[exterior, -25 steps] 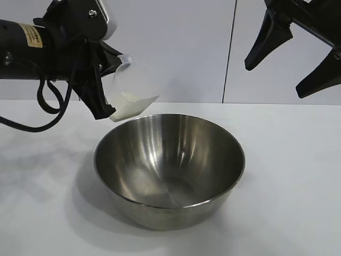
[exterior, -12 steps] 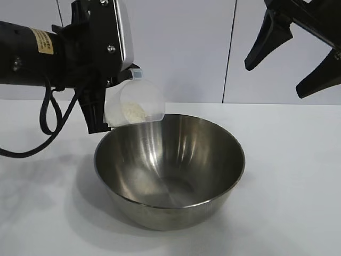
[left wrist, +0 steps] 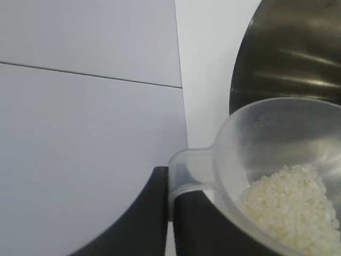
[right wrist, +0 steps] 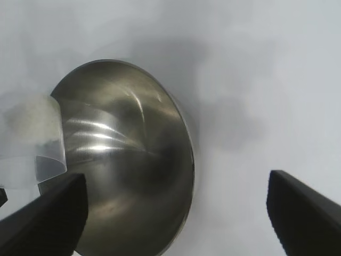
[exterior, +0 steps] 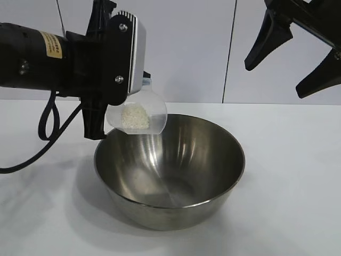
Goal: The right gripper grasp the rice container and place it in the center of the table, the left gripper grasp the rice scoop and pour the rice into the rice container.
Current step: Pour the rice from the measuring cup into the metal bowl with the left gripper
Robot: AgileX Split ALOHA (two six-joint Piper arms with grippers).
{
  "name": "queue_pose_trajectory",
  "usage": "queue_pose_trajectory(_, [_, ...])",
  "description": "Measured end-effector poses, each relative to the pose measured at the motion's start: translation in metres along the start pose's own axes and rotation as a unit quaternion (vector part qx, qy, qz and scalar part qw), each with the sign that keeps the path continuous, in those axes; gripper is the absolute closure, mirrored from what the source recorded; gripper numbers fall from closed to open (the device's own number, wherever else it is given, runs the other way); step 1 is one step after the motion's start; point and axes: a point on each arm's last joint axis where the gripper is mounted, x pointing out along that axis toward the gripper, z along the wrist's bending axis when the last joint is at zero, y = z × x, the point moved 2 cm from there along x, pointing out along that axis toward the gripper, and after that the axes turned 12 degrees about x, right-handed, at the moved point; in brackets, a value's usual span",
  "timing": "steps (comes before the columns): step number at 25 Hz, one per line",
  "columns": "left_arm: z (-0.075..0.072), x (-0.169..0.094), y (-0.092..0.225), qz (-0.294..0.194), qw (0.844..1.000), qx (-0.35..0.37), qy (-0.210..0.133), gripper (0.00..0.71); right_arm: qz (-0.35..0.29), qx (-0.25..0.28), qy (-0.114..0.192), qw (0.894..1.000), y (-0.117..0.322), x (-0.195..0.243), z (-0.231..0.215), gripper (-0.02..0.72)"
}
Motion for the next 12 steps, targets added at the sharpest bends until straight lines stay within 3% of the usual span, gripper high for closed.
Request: queue_pose_trajectory(12, [-0.0003, -0.0002, -0.0076, -0.034, 0.995, 0.097, -0.001, 0.701, 0.000, 0.000, 0.000, 1.000, 0.0000, 0.0000, 0.0000, 0.072])
